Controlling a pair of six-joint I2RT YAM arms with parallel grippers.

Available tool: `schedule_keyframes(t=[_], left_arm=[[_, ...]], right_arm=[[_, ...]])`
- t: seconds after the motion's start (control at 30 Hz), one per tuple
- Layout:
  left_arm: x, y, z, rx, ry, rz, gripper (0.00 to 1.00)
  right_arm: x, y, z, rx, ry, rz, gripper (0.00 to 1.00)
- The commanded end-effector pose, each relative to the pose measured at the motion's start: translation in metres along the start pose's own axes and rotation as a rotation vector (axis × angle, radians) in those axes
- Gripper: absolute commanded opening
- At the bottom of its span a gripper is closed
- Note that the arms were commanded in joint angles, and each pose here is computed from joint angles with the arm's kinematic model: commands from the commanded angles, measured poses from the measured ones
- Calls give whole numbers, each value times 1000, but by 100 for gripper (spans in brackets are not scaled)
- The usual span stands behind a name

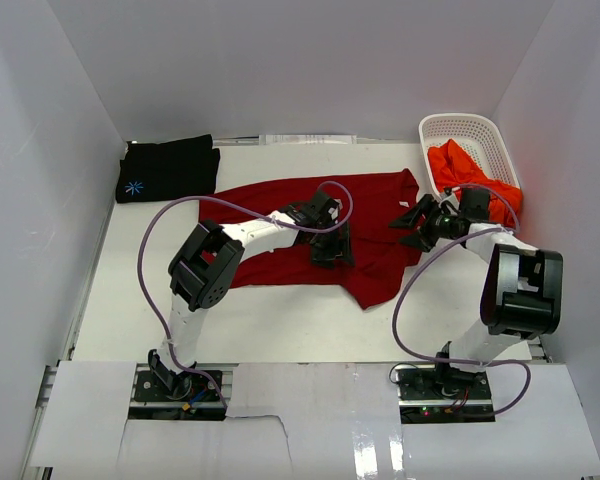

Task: Fold and stack the t-shirts
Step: Grap the side of the flattened tshirt closest away from the robot with both arms

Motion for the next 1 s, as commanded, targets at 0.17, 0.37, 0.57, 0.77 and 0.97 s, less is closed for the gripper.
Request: schedule_keyframes(t=[0.17,0.37,0.57,0.77,0.97], left_arm=[[21,-12,-16,58,3,101,71],[22,-15,-16,68,7,101,71],[22,-16,-15,66,7,102,71],[23,-16,-17,70,11,103,71],[25,-14,-20,73,13,109,72]], right_arm=[[20,31,-12,-53,377,-333,71],[16,65,-54,-116,448,-386,71],[-11,60,-96,16,375,-379,69],[-29,44,-109,36,307,-344,66],[-37,34,-96,21,333,-377,64]])
Point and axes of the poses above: each gripper's point midway between its finger pads, its own y axis back along the fingers, its own x axis along the line the jaws close on, z = x × y, the point moved 6 cm from there along y, back along the fingers, and after that the axes turned 9 degrees about y, right-handed, at the moved point
